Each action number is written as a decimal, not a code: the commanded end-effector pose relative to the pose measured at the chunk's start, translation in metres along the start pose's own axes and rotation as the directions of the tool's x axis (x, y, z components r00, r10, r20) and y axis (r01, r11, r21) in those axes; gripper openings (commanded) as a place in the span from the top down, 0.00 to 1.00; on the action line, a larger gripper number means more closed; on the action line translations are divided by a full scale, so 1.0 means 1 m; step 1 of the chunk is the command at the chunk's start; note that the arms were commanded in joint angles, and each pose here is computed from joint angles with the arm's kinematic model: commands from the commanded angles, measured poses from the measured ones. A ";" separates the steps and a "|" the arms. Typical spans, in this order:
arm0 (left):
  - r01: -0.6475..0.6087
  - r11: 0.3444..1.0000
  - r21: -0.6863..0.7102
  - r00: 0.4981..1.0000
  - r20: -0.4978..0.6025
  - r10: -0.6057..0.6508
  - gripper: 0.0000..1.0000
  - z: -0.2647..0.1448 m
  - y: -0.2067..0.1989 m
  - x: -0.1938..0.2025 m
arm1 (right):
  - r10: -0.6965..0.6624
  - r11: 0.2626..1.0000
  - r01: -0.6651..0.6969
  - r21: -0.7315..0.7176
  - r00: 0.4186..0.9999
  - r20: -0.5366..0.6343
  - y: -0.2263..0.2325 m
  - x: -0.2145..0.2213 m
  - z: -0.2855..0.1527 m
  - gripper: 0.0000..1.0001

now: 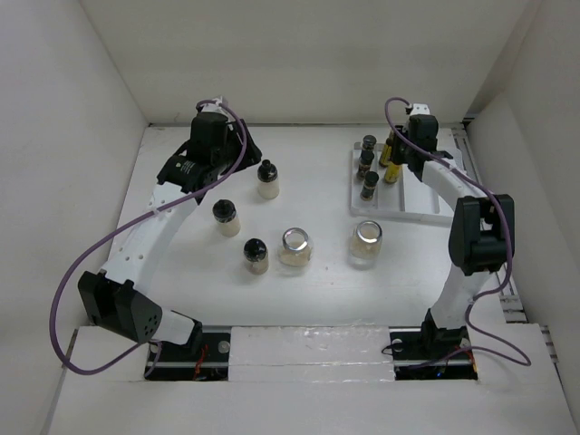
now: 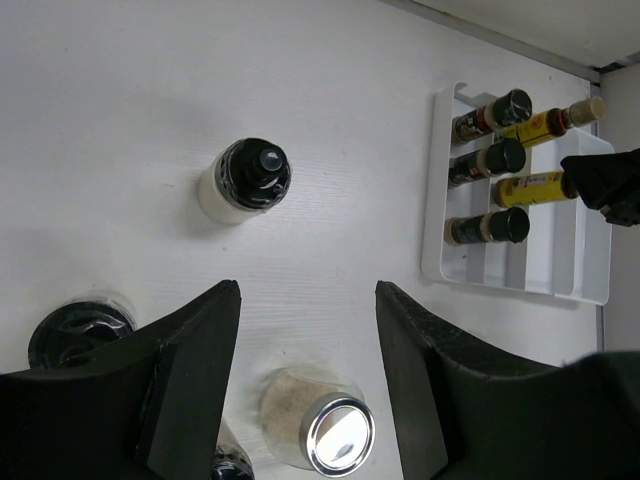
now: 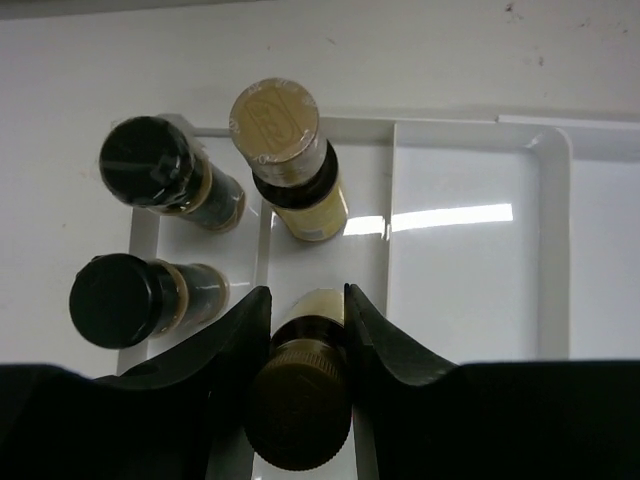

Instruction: Organize the condiment bottles

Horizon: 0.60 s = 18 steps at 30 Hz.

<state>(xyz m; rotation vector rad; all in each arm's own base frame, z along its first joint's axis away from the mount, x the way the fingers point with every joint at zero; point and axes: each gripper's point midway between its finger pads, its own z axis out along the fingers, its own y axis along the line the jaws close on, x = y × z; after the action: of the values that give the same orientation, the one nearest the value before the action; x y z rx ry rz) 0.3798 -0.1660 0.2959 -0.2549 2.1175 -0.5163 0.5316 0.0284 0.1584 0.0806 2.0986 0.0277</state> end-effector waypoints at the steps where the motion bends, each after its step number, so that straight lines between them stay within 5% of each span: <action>1: -0.009 1.000 0.010 1.000 0.005 0.009 0.48 0.003 0.001 0.000 | -0.007 1.000 0.009 -0.016 0.991 0.133 0.018 -0.038 0.009 0.91; 4: -0.018 1.000 0.003 1.000 0.010 0.018 0.48 0.003 0.003 -0.001 | -0.012 1.000 0.015 -0.023 0.992 0.123 0.023 -0.034 0.011 0.87; 9: -0.018 1.000 -0.006 1.000 0.016 0.018 0.48 0.001 0.004 -0.003 | 0.002 1.000 0.003 -0.029 0.987 0.160 0.023 -0.049 -0.007 0.30; 12: -0.036 0.999 -0.004 0.999 0.039 0.036 0.48 -0.002 0.001 -0.012 | 0.010 1.000 -0.004 -0.028 0.975 0.221 0.022 -0.079 -0.037 0.14; 15: -0.060 0.998 -0.037 0.991 0.115 0.064 0.48 -0.022 -0.004 -0.044 | -0.002 0.998 0.017 -0.053 0.964 0.265 0.035 -0.104 -0.073 0.12; 18: -0.051 0.993 -0.109 0.979 0.190 0.071 0.48 -0.042 0.001 -0.072 | -0.034 0.977 0.094 -0.194 0.956 0.293 0.081 -0.113 -0.101 0.29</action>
<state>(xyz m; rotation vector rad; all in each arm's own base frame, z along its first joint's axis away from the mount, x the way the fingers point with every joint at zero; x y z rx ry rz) 0.3840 -0.1509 0.3116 -0.2500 2.1047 -0.4055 0.5199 0.0559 0.2337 0.0237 1.9541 0.0653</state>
